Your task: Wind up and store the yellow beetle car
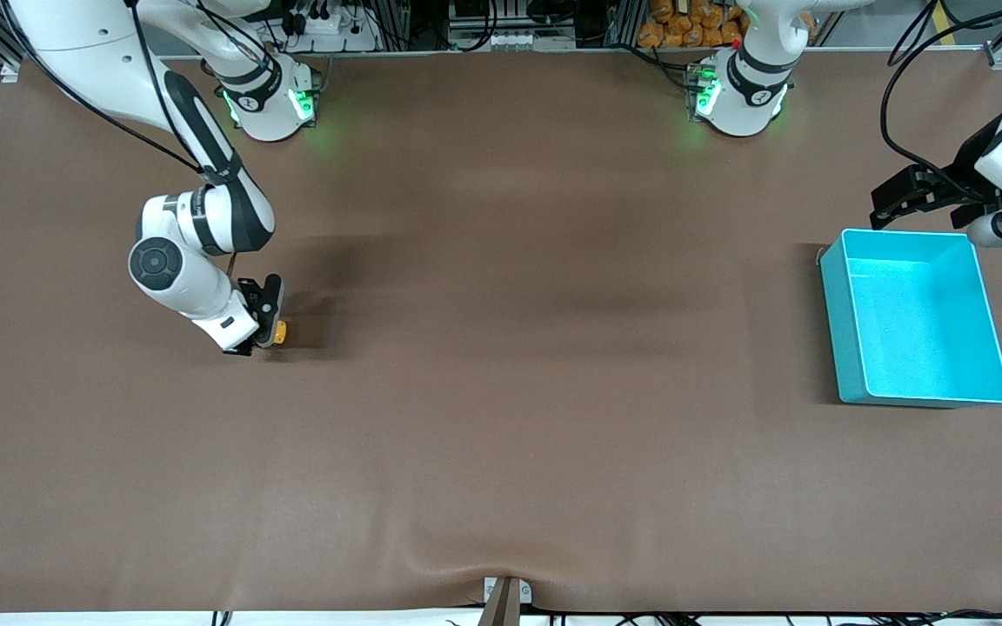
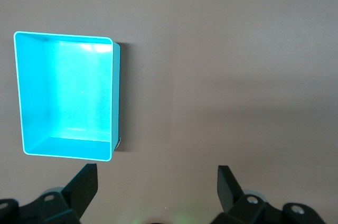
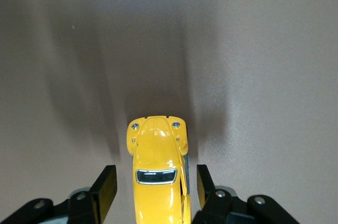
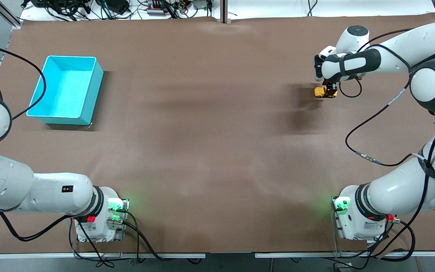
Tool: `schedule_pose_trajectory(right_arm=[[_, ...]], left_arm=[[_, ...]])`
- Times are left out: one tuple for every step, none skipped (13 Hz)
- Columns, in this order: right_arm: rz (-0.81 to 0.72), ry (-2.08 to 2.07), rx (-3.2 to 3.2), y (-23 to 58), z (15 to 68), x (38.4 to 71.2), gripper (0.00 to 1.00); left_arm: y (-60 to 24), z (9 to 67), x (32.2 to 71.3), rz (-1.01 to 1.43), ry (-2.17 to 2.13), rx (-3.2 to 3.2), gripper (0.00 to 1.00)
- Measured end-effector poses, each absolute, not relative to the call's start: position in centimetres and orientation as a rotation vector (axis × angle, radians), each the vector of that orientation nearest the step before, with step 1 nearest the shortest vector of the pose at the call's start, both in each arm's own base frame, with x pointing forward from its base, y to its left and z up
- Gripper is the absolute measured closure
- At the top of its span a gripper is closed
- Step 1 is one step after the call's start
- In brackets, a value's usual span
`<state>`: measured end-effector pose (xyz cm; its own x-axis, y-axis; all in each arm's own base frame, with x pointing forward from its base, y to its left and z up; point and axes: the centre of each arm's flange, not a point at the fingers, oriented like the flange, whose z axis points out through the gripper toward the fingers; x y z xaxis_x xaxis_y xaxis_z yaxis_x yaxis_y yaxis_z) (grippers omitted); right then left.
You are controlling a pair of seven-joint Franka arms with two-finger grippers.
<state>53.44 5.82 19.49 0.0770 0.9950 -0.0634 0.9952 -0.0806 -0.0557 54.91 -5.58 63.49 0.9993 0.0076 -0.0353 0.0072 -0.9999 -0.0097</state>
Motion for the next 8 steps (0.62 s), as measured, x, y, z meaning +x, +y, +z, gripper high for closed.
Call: schedule_pose_trajectory(right_arm=[[-0.136, 2.134, 2.295, 5.84, 19.38, 53.43, 0.31], [-0.137, 2.136, 2.291, 5.85, 19.35, 53.43, 0.36], [-0.137, 2.137, 2.290, 5.86, 19.34, 53.43, 0.37], [-0.138, 2.137, 2.289, 5.86, 19.33, 53.42, 0.43], [-0.139, 2.138, 2.289, 5.86, 19.28, 53.41, 0.43], [-0.138, 2.138, 2.288, 5.86, 19.24, 53.41, 0.52], [-0.135, 2.137, 2.287, 5.87, 19.30, 53.45, 0.57], [-0.135, 2.138, 2.287, 5.89, 19.29, 53.44, 0.57]], left_arm=[[-5.57, 63.50, 54.91, 0.055, -0.012, -3.132, 0.00], [-5.57, 63.50, 54.91, 0.055, -0.012, -3.132, 0.00], [-5.57, 63.50, 54.91, 0.055, -0.012, -3.132, 0.00], [-5.57, 63.50, 54.91, 0.055, -0.012, -3.132, 0.00], [-5.57, 63.50, 54.91, 0.055, -0.012, -3.132, 0.00], [-5.56, 63.50, 54.91, 0.055, -0.012, -3.132, 0.00], [-5.55, 63.50, 54.92, 0.055, -0.012, -3.132, 0.00], [-5.53, 63.50, 54.92, 0.055, -0.013, -3.132, 0.00]])
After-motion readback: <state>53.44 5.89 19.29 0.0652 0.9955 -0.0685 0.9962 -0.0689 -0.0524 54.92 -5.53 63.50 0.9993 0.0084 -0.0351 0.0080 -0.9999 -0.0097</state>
